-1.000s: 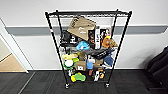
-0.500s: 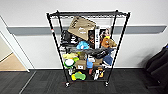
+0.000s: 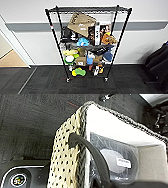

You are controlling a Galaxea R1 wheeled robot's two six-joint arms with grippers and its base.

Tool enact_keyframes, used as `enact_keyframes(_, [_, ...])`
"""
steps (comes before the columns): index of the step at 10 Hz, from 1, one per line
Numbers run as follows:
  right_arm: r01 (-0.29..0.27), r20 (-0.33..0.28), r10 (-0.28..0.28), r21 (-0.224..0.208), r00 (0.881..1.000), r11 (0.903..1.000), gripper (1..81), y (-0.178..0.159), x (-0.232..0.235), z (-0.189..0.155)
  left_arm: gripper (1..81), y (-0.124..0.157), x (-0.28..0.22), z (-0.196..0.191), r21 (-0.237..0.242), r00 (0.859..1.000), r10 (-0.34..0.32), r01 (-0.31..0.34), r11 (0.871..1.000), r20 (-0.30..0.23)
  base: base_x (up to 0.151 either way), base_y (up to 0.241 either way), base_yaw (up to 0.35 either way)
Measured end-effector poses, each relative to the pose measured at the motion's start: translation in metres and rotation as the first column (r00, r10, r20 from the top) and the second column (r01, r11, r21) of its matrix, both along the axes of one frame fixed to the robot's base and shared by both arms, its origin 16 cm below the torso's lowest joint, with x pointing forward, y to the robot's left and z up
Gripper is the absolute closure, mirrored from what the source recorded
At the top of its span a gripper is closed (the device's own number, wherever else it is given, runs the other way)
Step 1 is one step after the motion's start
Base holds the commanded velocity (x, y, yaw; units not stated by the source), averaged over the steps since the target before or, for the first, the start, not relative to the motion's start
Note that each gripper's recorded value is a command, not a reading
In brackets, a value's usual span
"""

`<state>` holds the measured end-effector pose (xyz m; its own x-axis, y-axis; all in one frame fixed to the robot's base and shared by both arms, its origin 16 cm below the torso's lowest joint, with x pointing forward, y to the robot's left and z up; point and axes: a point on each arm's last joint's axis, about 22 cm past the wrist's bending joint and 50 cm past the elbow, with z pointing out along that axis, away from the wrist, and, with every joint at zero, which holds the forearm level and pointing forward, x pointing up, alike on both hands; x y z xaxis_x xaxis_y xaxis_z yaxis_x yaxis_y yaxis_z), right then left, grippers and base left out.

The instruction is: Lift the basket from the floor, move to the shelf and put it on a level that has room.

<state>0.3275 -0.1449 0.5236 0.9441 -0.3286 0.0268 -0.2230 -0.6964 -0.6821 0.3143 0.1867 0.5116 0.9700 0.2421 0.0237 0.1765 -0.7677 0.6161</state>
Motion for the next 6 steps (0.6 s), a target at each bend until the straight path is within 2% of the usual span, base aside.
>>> enact_keyframes(2, [-0.006, -0.007, 0.006, -0.001, 1.000, 1.0000, 81.1, 0.000, -0.013, 0.004, 81.1, -0.002, -0.013, 0.005, -0.004, 1.000, 0.009, -0.009, 1.000, 0.004, 0.000, 0.000, 0.000])
enact_keyframes(6, [0.010, 0.017, -0.010, -0.006, 1.000, 0.9999, 81.1, -0.004, -0.027, 0.017, 81.1, -0.002, -0.004, 0.026, -0.005, 0.998, 0.013, -0.012, 1.000, 0.065, 0.000, 0.000, 0.000])
